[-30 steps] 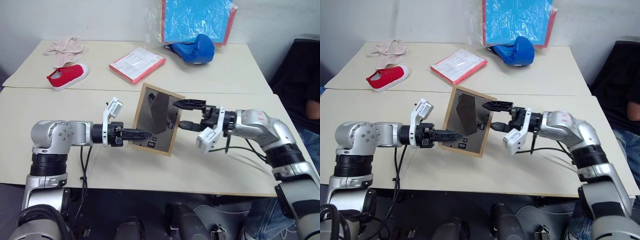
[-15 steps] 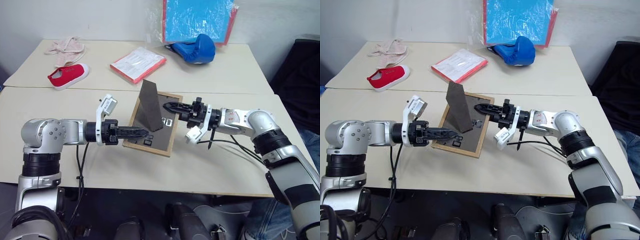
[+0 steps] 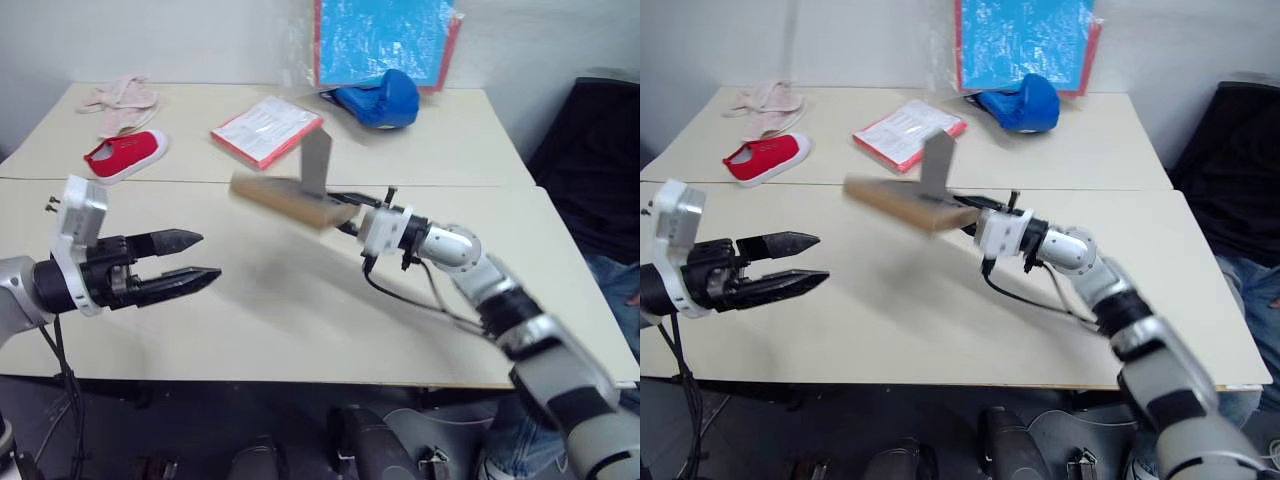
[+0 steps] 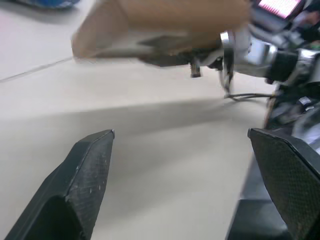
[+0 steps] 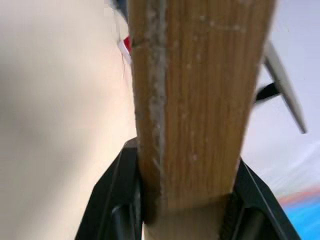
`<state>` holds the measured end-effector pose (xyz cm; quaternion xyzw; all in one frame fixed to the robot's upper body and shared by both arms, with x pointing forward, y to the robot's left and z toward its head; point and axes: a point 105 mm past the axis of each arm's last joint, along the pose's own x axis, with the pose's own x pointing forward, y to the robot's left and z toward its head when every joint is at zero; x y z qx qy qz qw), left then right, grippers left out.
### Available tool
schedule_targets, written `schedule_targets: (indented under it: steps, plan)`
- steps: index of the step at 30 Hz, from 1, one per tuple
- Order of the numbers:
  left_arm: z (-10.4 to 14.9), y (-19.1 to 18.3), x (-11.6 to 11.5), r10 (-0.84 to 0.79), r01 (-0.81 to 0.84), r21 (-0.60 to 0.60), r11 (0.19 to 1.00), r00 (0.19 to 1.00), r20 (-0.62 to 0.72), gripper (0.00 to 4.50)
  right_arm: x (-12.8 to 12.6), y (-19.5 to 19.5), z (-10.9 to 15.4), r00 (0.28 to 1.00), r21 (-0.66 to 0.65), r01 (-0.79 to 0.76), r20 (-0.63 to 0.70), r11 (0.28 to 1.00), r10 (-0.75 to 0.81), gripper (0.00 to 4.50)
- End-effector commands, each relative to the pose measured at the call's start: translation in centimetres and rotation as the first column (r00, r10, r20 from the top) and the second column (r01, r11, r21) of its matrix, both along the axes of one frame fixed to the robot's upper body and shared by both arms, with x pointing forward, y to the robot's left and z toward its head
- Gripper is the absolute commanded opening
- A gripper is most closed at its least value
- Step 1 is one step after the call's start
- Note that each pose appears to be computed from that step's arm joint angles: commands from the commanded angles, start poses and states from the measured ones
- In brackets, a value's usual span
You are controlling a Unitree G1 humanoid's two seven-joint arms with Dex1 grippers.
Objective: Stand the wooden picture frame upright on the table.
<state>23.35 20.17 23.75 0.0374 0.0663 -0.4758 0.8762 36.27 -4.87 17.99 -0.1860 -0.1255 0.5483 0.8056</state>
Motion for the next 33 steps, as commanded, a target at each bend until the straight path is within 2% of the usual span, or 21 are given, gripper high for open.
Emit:
schedule_targets:
  steps: [1,3,7,10,16,19,24,28,29,33]
  plan:
    - [0.9,-0.6,-0.5,0.038,-0.045,0.036,0.998,0.985,0.168,4.5,-1.2,0.8,5.1,0.963,0.237,-0.107,-0.218,0.966,0.16,1.26]
    - [0.5,-0.7,-0.1,0.079,-0.087,0.03,0.996,0.974,0.214,4.5,-1.3,0.9,3.9,0.922,0.238,-0.115,-0.335,0.964,0.193,1.26]
    - [0.0,-1.0,0.2,0.09,-0.093,0.005,0.996,0.971,0.22,4.5,-0.9,1.0,1.7,0.869,0.261,-0.079,-0.456,0.962,0.195,1.26]
    - [-0.3,-1.4,0.5,0.07,-0.07,-0.008,0.998,0.977,0.202,4.5,-0.8,1.3,-0.4,0.854,0.245,-0.073,-0.485,0.967,0.187,1.26]
    - [-0.3,-1.9,0.8,0.035,-0.03,-0.032,0.999,0.984,0.176,4.5,-0.5,1.3,-1.6,0.865,0.263,-0.046,-0.471,0.964,0.17,1.26]
    - [-0.4,-2.0,1.1,0.01,-0.002,-0.055,0.998,0.988,0.152,4.5,-1.1,1.1,-3.1,0.854,0.215,-0.075,-0.49,0.974,0.174,1.26]
    - [-0.7,-1.8,2.1,0.003,0.002,-0.04,0.999,0.99,0.14,4.5,-2.0,0.0,-4.2,0.845,0.137,-0.11,-0.509,0.984,0.165,2.91]
    - [-0.7,-1.8,2.4,-0.022,0.026,-0.03,0.999,0.992,0.123,4.5,-2.3,-1.9,-3.4,0.863,0.052,-0.111,-0.49,0.993,0.122,4.29]
    - [-0.6,-1.8,2.4,-0.028,0.031,-0.03,0.999,0.992,0.122,4.5,-2.3,-2.6,-2.8,0.87,0.026,-0.114,-0.48,0.993,0.112,4.46]
    - [-0.5,-1.5,2.6,-0.054,0.056,-0.007,0.998,0.992,0.117,4.5,-3.8,-6.2,0.3,0.876,-0.076,-0.174,-0.467,0.982,0.119,4.46]
